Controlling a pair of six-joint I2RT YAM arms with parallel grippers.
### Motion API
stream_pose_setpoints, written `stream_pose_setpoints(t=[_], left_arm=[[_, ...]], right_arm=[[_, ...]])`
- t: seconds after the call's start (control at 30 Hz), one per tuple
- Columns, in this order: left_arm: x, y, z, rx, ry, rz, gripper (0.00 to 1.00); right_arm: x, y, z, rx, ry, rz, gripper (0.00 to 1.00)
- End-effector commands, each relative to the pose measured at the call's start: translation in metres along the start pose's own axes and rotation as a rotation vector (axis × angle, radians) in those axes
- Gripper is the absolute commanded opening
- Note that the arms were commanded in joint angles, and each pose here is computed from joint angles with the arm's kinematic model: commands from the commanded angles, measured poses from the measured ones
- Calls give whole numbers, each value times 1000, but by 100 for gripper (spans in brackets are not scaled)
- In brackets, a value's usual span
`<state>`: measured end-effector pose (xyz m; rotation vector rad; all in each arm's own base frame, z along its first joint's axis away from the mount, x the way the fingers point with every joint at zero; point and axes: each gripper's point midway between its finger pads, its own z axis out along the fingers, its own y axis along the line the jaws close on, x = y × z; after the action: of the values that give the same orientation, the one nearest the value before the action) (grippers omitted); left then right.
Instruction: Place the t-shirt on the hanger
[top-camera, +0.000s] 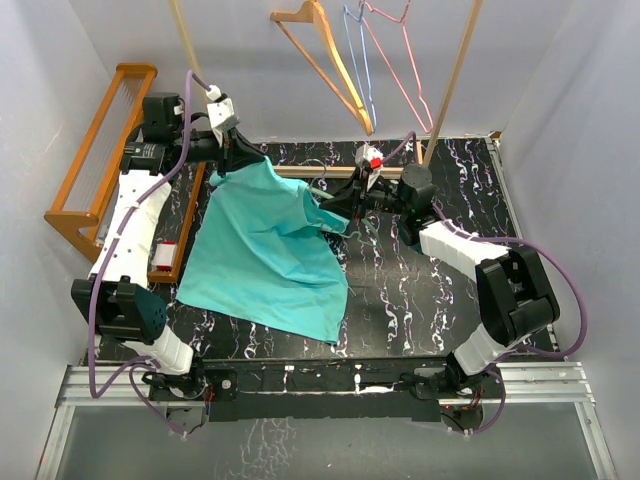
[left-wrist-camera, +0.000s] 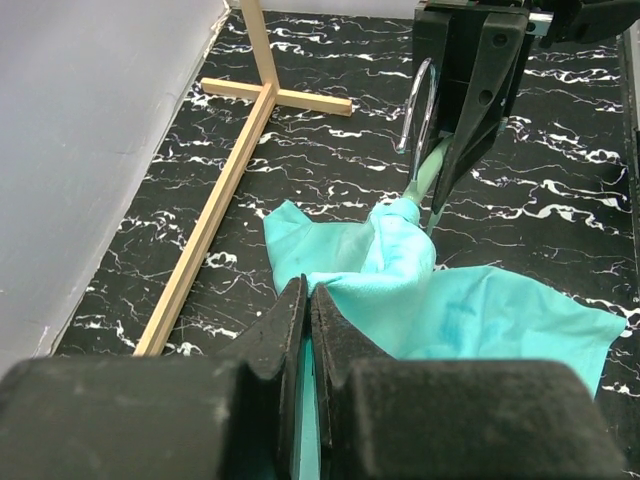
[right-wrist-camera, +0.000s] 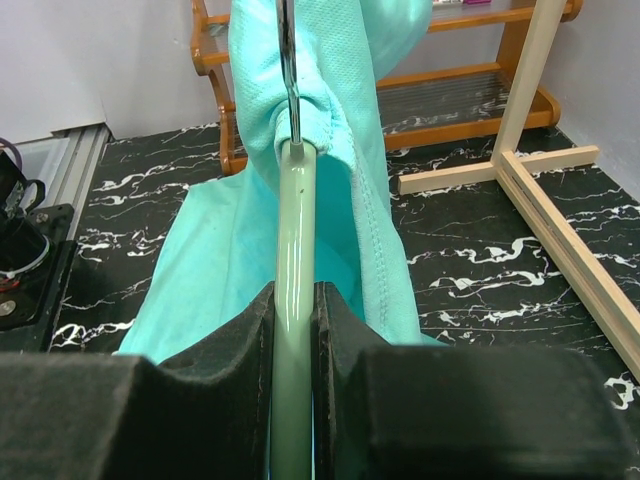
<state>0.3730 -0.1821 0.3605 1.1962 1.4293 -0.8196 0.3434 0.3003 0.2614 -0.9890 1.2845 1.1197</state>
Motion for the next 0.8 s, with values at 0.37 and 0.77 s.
stream_pose_setpoints(t=[0.37,0.77], left_arm=[[12,5,-18,-74,107,150,41],[-18,-33,4,39,10,178,48]], right_arm=[[-27,5,0,-3,-57,-101,8],[-27,3,1,-5,-51,-98,8]])
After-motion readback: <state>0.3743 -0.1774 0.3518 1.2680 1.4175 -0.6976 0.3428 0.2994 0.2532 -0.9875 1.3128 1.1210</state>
